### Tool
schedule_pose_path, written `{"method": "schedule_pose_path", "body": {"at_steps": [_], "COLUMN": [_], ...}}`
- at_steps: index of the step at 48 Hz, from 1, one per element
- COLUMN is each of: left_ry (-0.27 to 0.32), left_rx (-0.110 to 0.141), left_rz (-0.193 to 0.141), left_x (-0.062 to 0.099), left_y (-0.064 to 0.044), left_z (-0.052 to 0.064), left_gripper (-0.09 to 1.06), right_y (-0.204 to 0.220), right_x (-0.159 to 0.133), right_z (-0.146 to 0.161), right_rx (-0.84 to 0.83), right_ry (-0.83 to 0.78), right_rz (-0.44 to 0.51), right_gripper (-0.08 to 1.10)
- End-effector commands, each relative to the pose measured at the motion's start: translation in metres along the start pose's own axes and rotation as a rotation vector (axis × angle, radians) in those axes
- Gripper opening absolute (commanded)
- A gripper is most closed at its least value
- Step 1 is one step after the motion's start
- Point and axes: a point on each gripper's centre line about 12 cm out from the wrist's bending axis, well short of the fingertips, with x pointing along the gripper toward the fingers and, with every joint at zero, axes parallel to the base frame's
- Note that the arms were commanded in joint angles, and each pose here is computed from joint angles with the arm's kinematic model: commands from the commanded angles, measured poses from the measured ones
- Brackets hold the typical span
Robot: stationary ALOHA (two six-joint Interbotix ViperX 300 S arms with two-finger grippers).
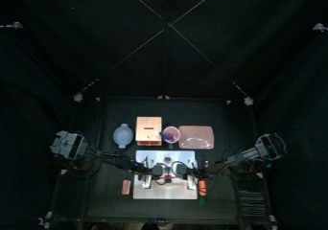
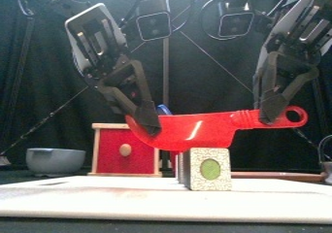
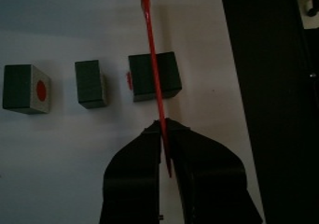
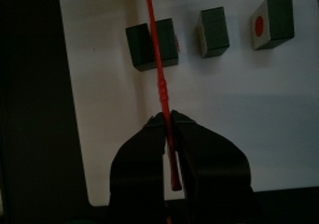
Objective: Place sushi on board then cut the sushi with the knife then place the pieces on the plate
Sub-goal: Cut the sushi into 4 pieces
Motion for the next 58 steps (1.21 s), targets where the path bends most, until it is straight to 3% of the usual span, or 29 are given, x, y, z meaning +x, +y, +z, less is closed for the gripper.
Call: {"method": "schedule_pose_path", "body": {"at_steps": [1,20,38,52,58], "left_ry": [-0.02,-0.03,-0.01,0.025,0.037], "left_rx": [0.016,0.02,0.017,0.0,-0.021], "left_rz": [-0.02,-0.023,-0.019,-0.015,-0.015], "left_x": [-0.003,-0.005,0.001,0.013,0.02], "left_y": [-0.011,-0.012,-0.011,-0.01,-0.01], "left_z": [0.007,0.01,0.005,-0.004,-0.008], "left_gripper": [0.48,0.48,0.48,0.48,0.48], "right_y": [0.001,0.002,0.001,0.004,0.007], "right_x": [-0.007,-0.008,-0.002,0.012,0.019], "right_z": [0.007,0.009,0.002,-0.006,-0.01], "right_rx": [0.011,0.012,0.02,0.024,0.029], "right_ry": [-0.025,-0.031,-0.003,0.043,0.062], "right_rz": [0.01,0.012,0.008,0.0,0.004], "right_gripper": [0.33,0.33,0.33,0.33,0.33]}}
